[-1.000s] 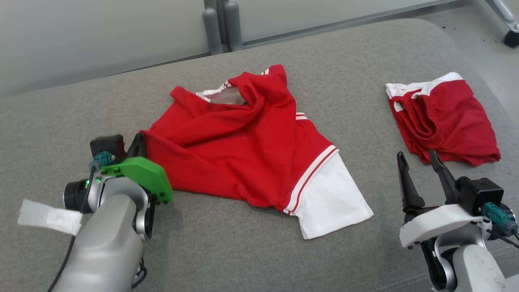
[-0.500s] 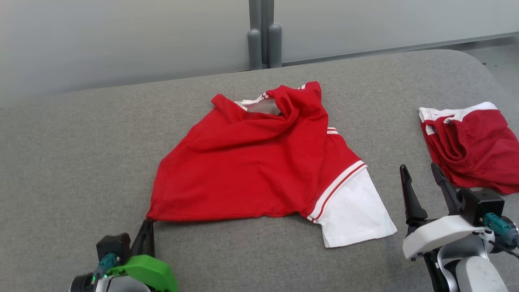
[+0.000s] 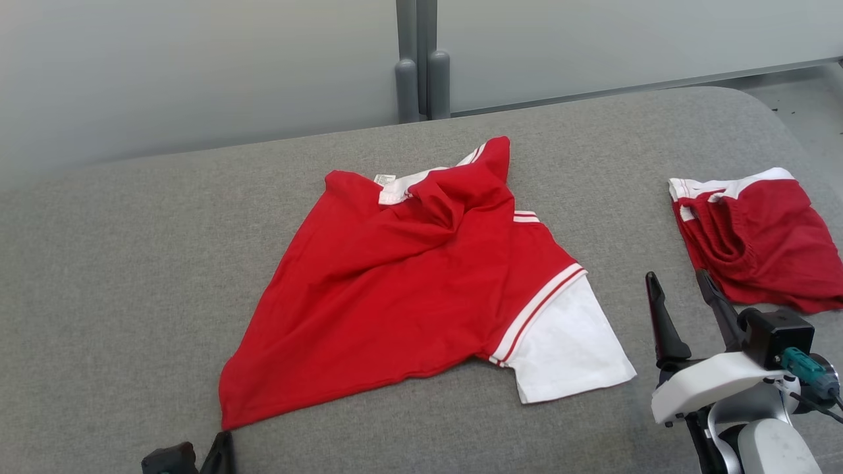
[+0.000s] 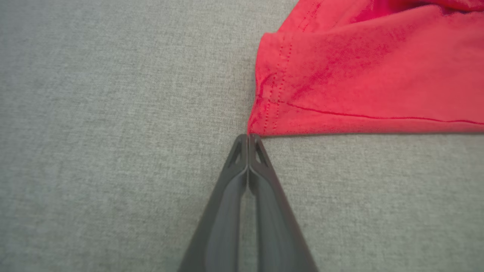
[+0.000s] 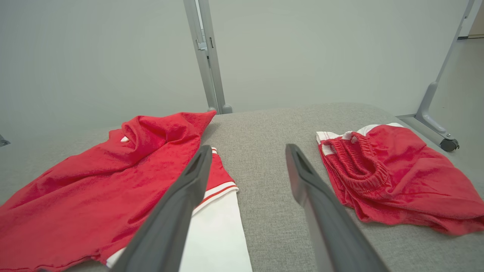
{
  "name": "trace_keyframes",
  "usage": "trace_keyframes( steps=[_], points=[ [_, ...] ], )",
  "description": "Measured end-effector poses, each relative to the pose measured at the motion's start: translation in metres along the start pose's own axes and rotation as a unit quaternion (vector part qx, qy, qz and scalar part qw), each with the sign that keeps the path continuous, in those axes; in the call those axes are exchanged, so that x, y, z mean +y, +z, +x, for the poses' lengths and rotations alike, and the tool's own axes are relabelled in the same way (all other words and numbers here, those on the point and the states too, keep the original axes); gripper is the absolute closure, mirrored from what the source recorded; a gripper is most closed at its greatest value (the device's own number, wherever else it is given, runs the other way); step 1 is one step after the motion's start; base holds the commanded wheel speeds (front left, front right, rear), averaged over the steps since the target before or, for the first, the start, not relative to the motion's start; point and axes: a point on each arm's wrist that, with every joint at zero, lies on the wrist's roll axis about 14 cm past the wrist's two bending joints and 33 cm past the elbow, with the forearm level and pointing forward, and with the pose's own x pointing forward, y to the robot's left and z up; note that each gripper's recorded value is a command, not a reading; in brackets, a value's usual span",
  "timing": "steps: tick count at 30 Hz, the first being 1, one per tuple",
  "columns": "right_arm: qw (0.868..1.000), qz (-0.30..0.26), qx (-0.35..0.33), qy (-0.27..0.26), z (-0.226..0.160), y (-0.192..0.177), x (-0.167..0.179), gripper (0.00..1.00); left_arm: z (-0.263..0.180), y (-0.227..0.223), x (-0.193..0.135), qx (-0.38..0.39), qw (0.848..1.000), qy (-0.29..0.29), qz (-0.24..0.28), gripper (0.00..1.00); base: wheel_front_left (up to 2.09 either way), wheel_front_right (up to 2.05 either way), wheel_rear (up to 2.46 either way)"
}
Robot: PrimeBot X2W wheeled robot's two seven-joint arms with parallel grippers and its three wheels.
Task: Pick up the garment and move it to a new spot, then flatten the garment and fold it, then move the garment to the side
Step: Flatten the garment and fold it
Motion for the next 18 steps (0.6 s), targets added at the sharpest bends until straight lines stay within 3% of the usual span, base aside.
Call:
trace_keyframes(
  steps=[1, 10, 18],
  points=[
    [1.0, 0.0, -0.001, -0.002, -0.001, 0.001, -0.001, 0.0, -0.002, -0.005, 0.002, 0.006, 1.0, 0.003, -0.003, 0.0, 0.0, 0.0, 0.0],
    [1.0, 0.0, 0.0, -0.013, -0.007, 0.0, -0.008, 0.0, -0.01, -0.005, 0.019, -0.004, 0.999, 0.037, -0.033, 0.0, 0.0, 0.0, 0.0],
    [1.0, 0.0, -0.009, -0.013, -0.01, 0.006, -0.009, 0.0, -0.01, 0.039, -0.002, -0.076, 0.996, 0.006, -0.034, 0.0, 0.0, 0.0, 0.0]
  ],
)
